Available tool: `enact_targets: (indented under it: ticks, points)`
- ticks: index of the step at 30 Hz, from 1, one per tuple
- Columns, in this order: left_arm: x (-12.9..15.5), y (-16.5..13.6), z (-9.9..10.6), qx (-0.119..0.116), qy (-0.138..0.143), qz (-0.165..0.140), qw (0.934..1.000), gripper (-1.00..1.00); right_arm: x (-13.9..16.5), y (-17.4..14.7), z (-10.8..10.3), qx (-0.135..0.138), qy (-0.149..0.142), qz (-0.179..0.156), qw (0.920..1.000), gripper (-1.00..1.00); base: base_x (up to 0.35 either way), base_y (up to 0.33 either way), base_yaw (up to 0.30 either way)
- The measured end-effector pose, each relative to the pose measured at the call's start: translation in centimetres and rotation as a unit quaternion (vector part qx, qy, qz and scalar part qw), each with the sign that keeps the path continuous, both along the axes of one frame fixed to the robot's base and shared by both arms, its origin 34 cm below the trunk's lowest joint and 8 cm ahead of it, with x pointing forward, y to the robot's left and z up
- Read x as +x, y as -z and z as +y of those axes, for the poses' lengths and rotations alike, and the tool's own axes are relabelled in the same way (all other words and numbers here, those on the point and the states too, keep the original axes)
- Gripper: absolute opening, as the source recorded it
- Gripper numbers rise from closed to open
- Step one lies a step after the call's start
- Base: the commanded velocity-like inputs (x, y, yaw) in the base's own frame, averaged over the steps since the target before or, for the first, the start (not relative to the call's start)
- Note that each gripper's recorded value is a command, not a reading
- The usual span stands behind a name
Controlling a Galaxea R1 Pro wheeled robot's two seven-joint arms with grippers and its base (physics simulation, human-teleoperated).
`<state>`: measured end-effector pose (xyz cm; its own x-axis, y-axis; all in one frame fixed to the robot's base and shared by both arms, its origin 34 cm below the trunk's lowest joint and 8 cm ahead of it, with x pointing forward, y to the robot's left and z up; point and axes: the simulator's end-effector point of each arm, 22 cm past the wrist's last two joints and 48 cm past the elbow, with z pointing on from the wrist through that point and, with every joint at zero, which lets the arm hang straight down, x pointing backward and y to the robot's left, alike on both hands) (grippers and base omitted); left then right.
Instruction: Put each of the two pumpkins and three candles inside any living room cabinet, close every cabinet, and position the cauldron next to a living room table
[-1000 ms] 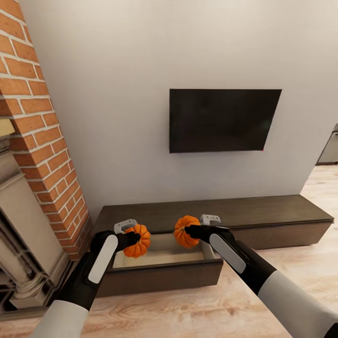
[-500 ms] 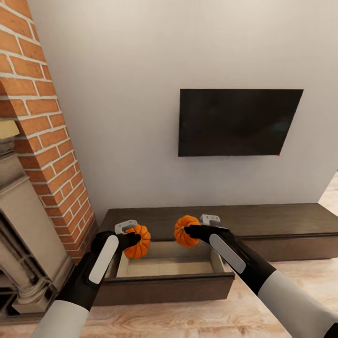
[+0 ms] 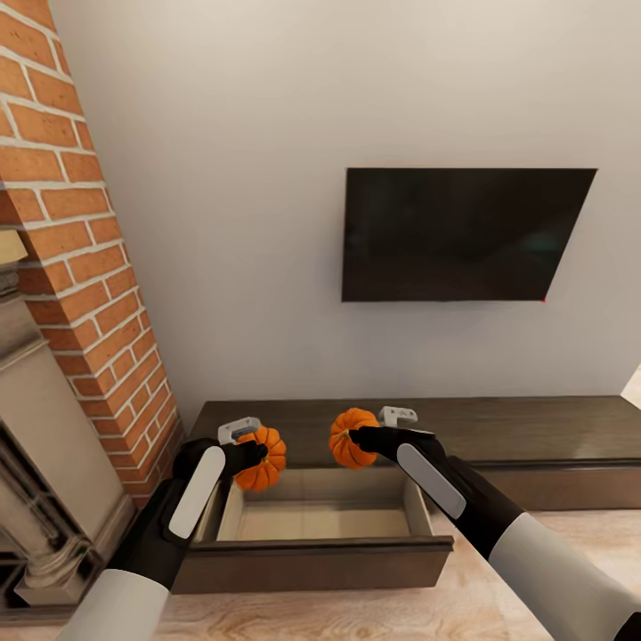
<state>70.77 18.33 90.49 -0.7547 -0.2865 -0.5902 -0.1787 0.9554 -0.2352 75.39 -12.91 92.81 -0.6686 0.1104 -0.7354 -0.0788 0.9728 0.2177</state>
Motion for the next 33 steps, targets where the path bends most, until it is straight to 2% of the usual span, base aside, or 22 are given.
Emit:
enact_targets:
  ticks: [26, 29, 32, 33]
  points:
    - [0.0, 0.0, 0.1, -0.001, -0.002, 0.0, 1.0, -1.0, -0.2, 0.3, -0.1, -0.005, -0.003, 0.006, 1.0, -1.0, 0.152, -0.021, 0.0]
    - [0.0, 0.0, 0.1, -0.001, -0.002, 0.001, 1.0, -1.0, -0.9, 0.9, 0.1, -0.014, -0.014, 0.026, 0.9995, -1.0, 0.036, 0.0, 0.0]
    - [-0.1, 0.1, 0.2, 0.002, -0.002, 0.004, 1.0, -1.0, -2.8, 2.5, 0.5, -0.038, -0.047, 0.075, 0.9954, -1.0, 0.008, 0.0, 0.0]
    - [-0.1, 0.2, 0.1, 0.002, -0.001, 0.005, 1.0, -1.0, -3.3, 2.7, 0.9, -0.037, -0.054, 0.085, 0.9942, -1.0, 0.003, 0.0, 0.0]
